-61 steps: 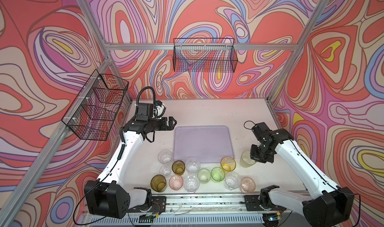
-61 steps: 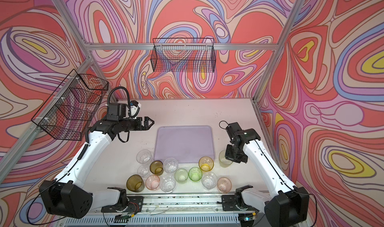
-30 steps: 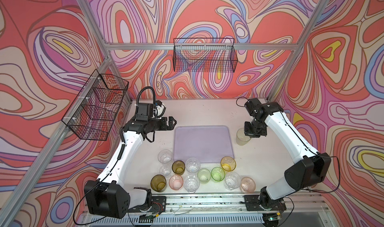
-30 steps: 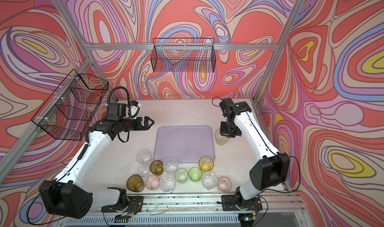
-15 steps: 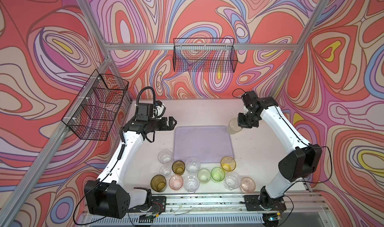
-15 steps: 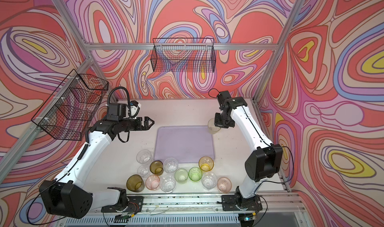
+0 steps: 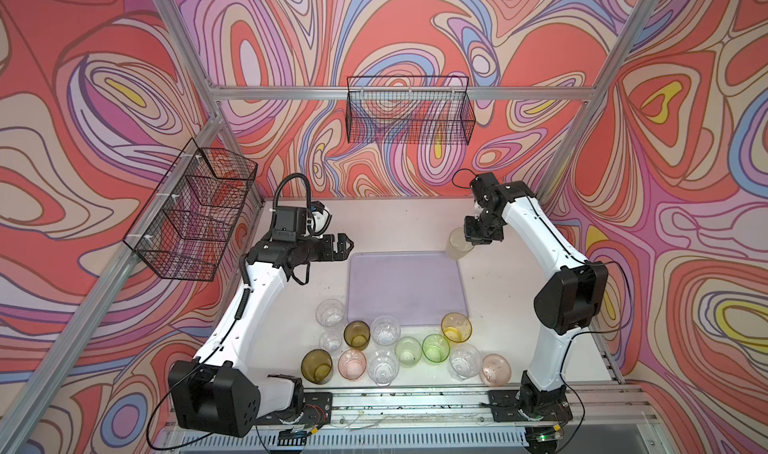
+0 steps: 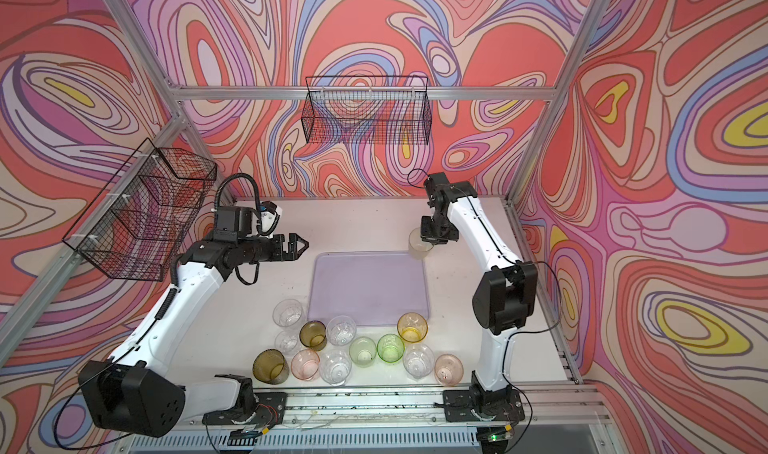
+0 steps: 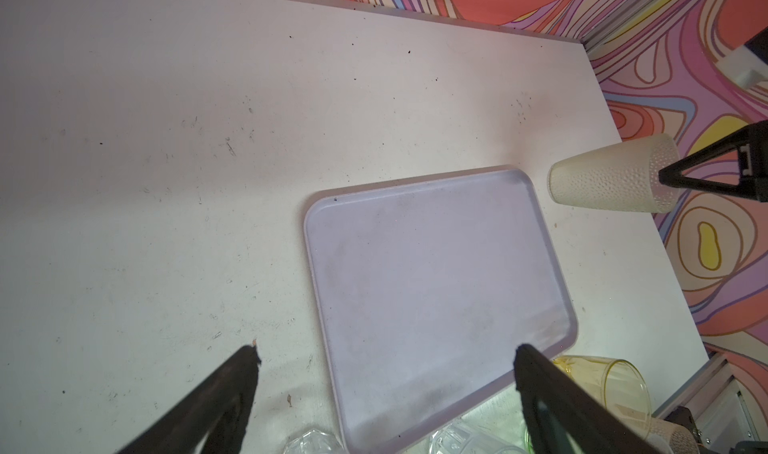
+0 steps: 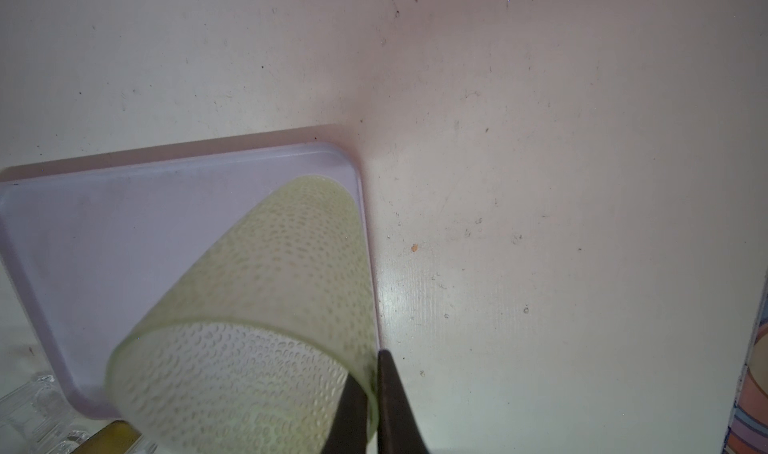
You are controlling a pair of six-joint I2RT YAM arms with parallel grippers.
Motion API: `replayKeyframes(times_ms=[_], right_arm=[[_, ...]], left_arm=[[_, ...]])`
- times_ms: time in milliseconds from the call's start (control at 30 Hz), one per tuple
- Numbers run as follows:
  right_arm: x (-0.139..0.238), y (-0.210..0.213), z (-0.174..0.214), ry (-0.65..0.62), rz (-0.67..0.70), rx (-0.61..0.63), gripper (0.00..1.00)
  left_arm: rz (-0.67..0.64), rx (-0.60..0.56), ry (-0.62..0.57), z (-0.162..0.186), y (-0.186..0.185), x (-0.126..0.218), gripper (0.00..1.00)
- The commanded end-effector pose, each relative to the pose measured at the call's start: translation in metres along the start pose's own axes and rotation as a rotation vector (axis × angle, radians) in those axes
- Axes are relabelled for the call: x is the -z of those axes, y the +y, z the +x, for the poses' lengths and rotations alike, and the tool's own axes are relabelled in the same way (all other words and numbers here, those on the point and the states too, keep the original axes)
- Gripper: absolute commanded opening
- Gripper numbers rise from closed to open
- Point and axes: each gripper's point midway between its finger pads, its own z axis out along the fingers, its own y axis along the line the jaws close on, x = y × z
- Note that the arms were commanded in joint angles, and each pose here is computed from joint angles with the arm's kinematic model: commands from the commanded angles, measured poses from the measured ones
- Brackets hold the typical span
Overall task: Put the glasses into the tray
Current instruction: 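Lift the frosted cup with the right gripper and carry it past the tray's far corner, then lower the frosted cup onto the tray corner and open the right gripper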
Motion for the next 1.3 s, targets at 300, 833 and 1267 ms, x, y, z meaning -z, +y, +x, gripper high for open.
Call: replayKeyframes(times_ms=[300, 833, 1267], right_arm=[[-0.026, 0.008, -0.002, 0.09, -0.001, 0.055, 0.0], [-0.053, 0.016, -0.017, 0.105, -0.008, 0.057, 0.0], [-0.063, 0.016, -0.02, 0.116, 0.004, 0.057, 0.01]], left_arm=[[0.015, -0.003, 0.005, 0.003, -0.001, -0.002, 0.99], [0.024, 0.0, 0.006, 0.004, -0.002, -0.001, 0.99], [0.022, -0.001, 0.004, 0.003, -0.002, -0.001, 0.99]])
